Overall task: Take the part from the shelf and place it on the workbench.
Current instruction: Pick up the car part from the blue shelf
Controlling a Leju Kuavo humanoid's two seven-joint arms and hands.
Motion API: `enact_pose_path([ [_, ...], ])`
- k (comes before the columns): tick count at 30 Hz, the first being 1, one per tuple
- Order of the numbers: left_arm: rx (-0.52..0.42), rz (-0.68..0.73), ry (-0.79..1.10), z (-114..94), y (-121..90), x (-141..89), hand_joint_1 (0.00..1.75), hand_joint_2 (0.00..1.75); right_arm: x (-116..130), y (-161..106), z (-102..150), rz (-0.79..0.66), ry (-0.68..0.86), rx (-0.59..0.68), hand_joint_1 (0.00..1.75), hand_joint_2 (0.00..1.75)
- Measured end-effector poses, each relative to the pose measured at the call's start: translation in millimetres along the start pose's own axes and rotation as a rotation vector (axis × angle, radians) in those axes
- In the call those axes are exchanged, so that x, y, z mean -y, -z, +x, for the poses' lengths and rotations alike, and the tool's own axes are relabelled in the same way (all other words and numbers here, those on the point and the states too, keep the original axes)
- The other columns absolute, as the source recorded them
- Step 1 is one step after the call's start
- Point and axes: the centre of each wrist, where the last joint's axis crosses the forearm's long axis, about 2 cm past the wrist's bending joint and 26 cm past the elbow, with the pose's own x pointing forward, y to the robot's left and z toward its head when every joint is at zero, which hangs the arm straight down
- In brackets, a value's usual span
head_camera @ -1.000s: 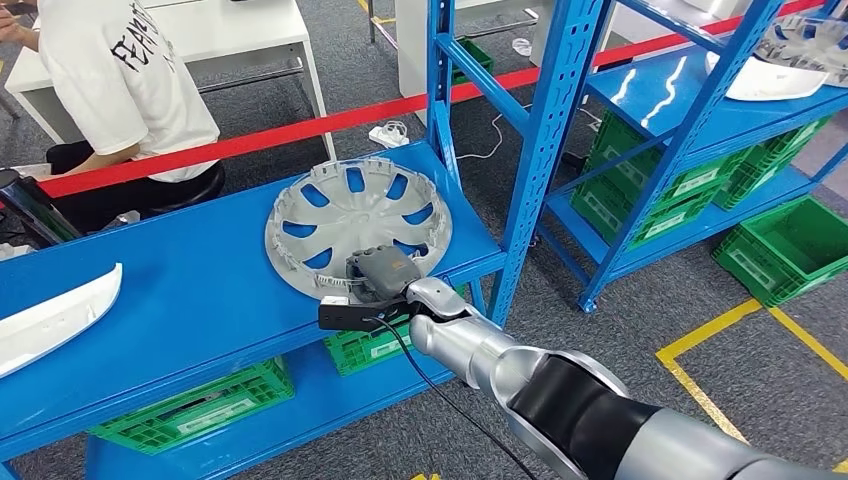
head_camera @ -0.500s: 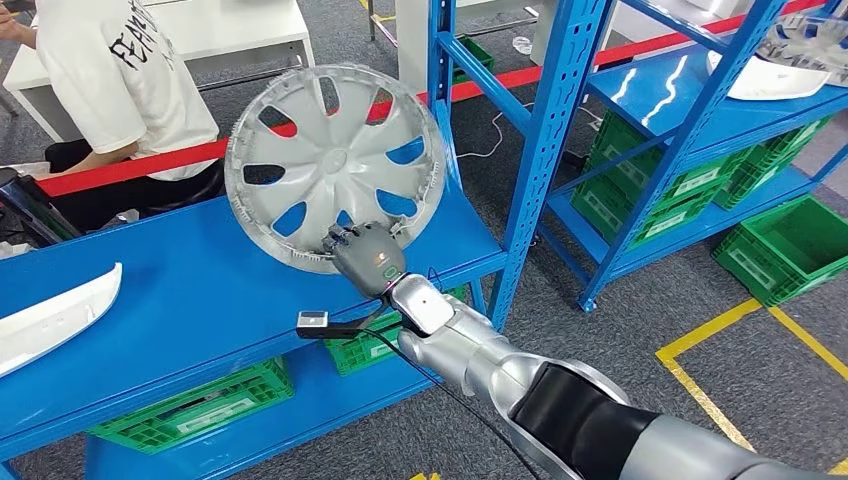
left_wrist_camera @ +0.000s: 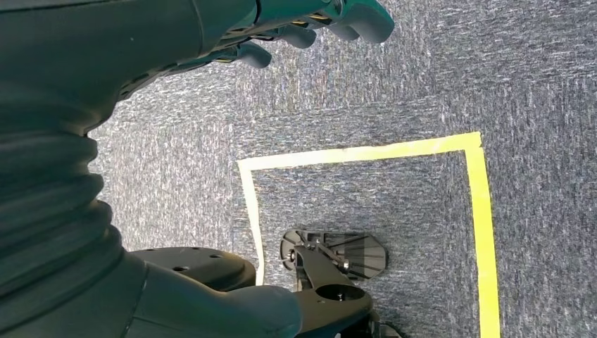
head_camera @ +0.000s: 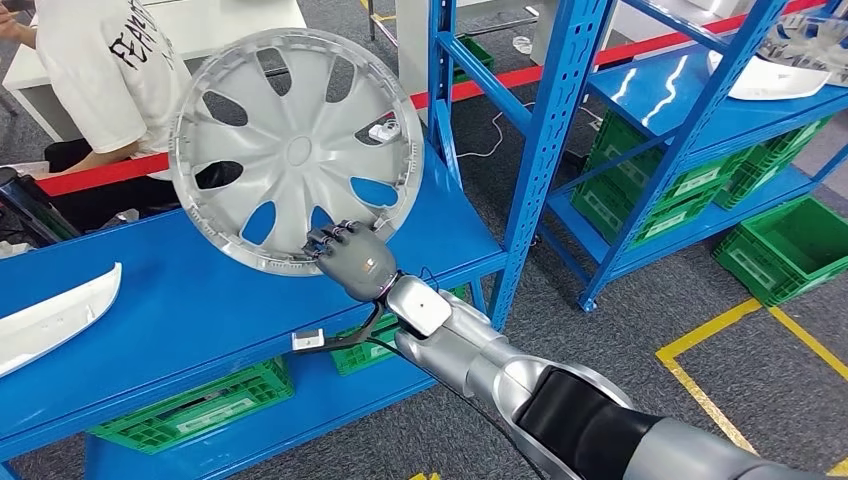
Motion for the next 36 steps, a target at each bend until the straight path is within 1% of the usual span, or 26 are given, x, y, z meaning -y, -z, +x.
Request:
enact_pose_path([
  [6, 0.0, 0.003, -0.006, -1, 0, 0, 0.0, 1.75, 13, 2, 10, -0.065, 0.036, 0.102, 1.75, 1.75],
  [10, -0.014, 0.017, -0.017, -1, 0, -1, 0.0, 1.75, 30, 3, 19, -0.131, 0.063, 0.171, 1.75, 1.75],
  [14, -0.023, 0.024, -0.02, -2, 0, -2, 0.0, 1.75, 45, 4, 25, -0.189, 0.074, 0.189, 1.75, 1.75],
  [20, -0.032, 0.027, -0.027, -2, 1, -2, 0.0, 1.75, 58, 4, 29, -0.249, 0.092, 0.205, 1.75, 1.75],
  [36, -0.044, 0.035, -0.035, -3, 1, -3, 0.0, 1.75, 64, -1, 33, -0.287, 0.107, 0.212, 1.75, 1.75],
])
